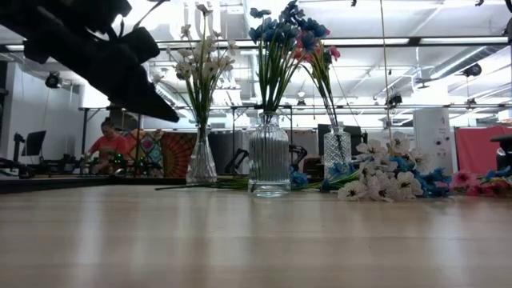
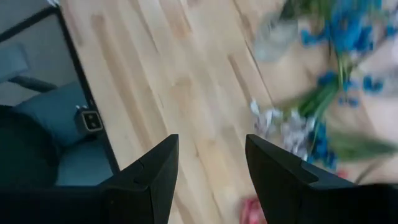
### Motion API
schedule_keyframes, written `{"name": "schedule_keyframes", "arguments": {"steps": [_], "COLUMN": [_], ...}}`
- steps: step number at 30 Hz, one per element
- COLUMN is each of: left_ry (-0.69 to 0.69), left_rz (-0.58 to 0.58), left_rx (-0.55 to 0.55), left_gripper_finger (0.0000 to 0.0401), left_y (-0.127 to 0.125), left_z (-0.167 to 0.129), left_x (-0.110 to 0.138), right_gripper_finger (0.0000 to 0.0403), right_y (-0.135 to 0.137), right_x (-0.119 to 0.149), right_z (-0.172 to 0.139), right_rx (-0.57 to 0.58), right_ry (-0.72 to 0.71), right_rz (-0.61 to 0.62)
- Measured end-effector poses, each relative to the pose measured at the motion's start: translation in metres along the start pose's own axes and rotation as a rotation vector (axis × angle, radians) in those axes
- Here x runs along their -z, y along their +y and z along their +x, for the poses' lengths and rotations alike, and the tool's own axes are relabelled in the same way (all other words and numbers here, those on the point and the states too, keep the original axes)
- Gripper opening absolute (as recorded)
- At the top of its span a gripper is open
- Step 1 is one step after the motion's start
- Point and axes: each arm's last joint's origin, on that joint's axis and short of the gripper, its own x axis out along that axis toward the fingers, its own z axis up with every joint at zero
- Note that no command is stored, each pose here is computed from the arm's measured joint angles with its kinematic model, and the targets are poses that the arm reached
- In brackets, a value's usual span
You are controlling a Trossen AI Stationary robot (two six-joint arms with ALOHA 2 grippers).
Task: Sort flowers into vase by color
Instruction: Put the right pink flowers into the right transparent vase
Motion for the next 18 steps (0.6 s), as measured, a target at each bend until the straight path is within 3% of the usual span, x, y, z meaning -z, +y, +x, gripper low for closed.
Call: {"name": "schedule_keyframes", "arguments": {"steps": [7,18], "left_ry": [-0.011,-0.102], "left_rz": [0.027,0.098], "left_rx": [-0.017,-0.035], "left_gripper_finger": [0.0227,0.0227], "left_y": [-0.019,-0.044], "left_z": [0.0,-0.02], "left_x": [0.001,-0.041], "right_gripper_finger": [0.0178,0.0191], "right_y": [-0.009,-0.055], "right_x": [0.036,0.087], "right_z": [0.024,0.057], "right_rx": [0.113,0.389], "right_ry": [0.108,0.105], "right_rz": [0.18,0.419]}}
